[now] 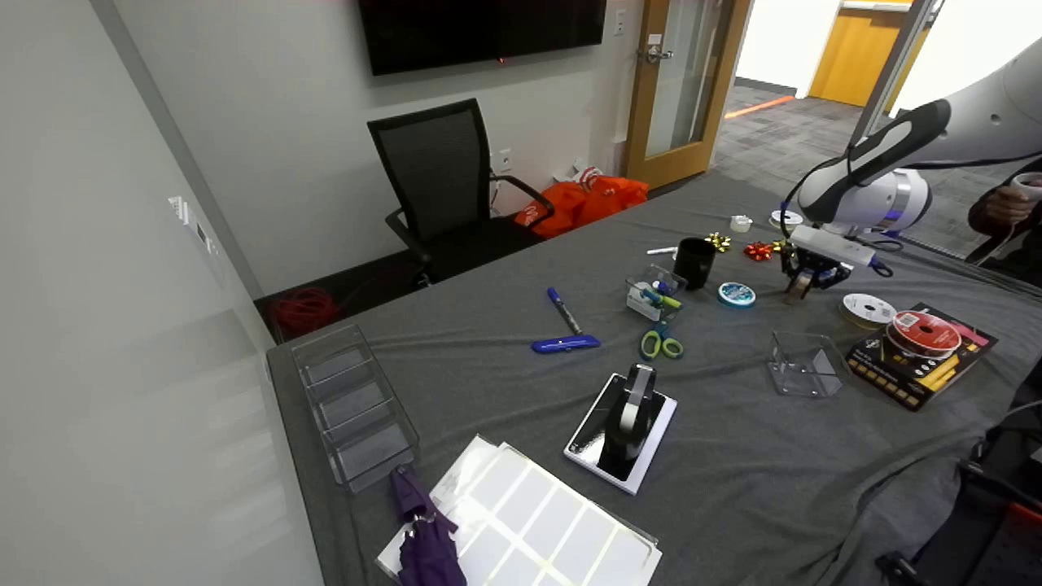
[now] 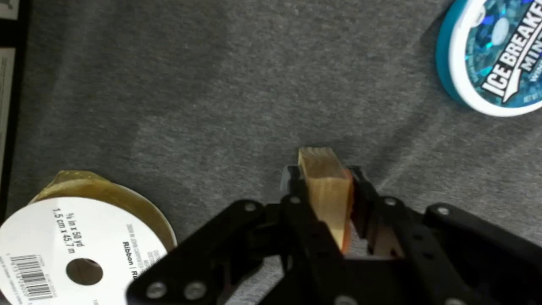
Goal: Put the brown object inside the container to the left
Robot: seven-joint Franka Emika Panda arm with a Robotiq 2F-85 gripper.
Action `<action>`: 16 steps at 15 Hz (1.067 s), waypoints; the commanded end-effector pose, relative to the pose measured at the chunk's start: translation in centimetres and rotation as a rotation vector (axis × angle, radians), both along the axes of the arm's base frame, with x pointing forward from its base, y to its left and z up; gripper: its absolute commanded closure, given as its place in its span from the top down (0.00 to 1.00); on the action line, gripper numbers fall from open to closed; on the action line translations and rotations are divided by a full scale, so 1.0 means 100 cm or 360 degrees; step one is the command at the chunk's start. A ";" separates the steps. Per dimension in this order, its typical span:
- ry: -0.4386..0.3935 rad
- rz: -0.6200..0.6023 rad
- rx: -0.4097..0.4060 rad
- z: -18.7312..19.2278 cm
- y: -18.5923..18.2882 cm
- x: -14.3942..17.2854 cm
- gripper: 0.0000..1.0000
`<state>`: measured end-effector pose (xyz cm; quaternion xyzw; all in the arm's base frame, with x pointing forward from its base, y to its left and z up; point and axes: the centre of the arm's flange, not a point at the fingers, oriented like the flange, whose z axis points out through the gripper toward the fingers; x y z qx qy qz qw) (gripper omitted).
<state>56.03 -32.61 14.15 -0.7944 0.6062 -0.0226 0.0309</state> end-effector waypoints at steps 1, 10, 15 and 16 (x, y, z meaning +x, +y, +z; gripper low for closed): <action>-0.0054 0.0014 0.0029 0.007 -0.005 -0.002 0.07; -0.0100 0.0077 -0.0010 0.062 0.043 0.010 0.07; -0.0127 0.0089 -0.0008 0.062 0.048 0.028 0.28; -0.0126 0.0089 -0.0006 0.063 0.049 0.026 0.28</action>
